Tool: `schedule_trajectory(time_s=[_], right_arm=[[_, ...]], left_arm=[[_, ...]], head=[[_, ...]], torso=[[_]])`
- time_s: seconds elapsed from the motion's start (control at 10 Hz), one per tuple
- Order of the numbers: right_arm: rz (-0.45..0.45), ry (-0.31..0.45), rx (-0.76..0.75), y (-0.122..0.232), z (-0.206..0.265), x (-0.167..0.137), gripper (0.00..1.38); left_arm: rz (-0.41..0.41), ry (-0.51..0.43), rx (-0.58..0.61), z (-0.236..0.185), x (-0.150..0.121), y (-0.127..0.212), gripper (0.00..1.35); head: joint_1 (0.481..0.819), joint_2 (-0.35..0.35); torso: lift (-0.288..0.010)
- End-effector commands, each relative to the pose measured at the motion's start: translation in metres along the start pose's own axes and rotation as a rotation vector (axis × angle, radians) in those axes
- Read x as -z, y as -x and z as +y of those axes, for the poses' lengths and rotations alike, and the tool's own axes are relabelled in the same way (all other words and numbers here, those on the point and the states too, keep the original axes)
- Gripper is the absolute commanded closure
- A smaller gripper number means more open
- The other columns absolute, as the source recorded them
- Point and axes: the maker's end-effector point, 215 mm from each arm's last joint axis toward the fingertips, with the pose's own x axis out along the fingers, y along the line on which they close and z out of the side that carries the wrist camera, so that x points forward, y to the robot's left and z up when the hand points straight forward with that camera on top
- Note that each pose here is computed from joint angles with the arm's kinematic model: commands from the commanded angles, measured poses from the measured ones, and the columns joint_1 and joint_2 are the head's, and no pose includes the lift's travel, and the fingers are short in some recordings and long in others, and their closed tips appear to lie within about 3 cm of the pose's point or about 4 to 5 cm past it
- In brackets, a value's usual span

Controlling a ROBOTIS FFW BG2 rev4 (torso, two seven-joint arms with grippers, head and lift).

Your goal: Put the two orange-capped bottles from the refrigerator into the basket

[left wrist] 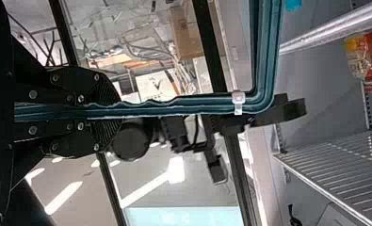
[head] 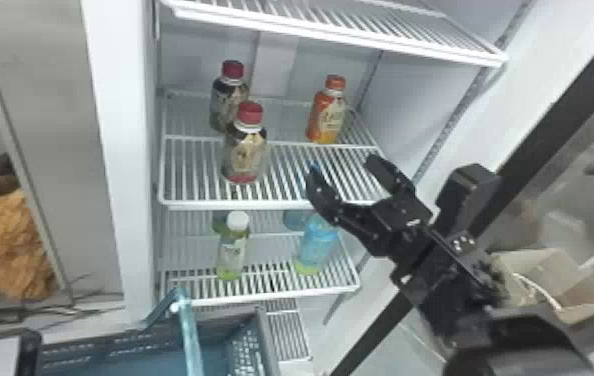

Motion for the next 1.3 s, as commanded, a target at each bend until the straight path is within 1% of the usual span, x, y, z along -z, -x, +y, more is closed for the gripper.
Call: schedule_trajectory(time_s=[0.0,0.1,0.3,0.6,0.8,0.9,1.0,1.2], right_arm=[[-0.037,0.030,0.033,-0.028,-0.020,-0.002,0.05],[-0.047,0.033,0.047,-0.043,-0.032,0.002,0.05],[-0.063,0.048,0.090,-0.061,-0.051,0.001,0.05],[-0.047,0.036,0.123,-0.101,-0.071,0.013,0.05],[-0.044,0.047,0.162,-0.114,-0.087,0.009,0.03],[-0.032,0.052,0.184,-0.122,-0.096,0.013,0.03],[-0.036,0.064,0.206,-0.131,-0.100,0.009,0.03],[-0.026,0.062,0.221,-0.147,-0.111,0.012,0.03]], left_arm=[[0.000,0.001,0.001,0.000,0.000,0.000,1.20],[0.001,0.002,0.002,-0.001,0.001,-0.001,1.20],[-0.001,0.004,0.002,0.000,0.001,0.000,1.20],[-0.005,0.001,0.006,-0.001,0.000,0.000,1.20],[-0.007,0.000,0.008,-0.002,-0.001,0.000,1.20],[-0.006,-0.002,0.007,-0.002,-0.002,0.000,1.20],[-0.009,-0.003,0.009,-0.002,-0.002,0.000,1.20],[-0.002,-0.003,0.012,-0.003,-0.001,-0.002,1.20]], head=[[0.695,-0.350],[0.695,-0.350],[0.695,-0.350],[0.695,-0.350],[0.695,-0.350],[0.695,-0.350],[0.695,-0.350],[0.695,-0.350]], torso=[[-0.040],[-0.040],[-0.040],[-0.040],[-0.040],[-0.040],[-0.040],[-0.040]])
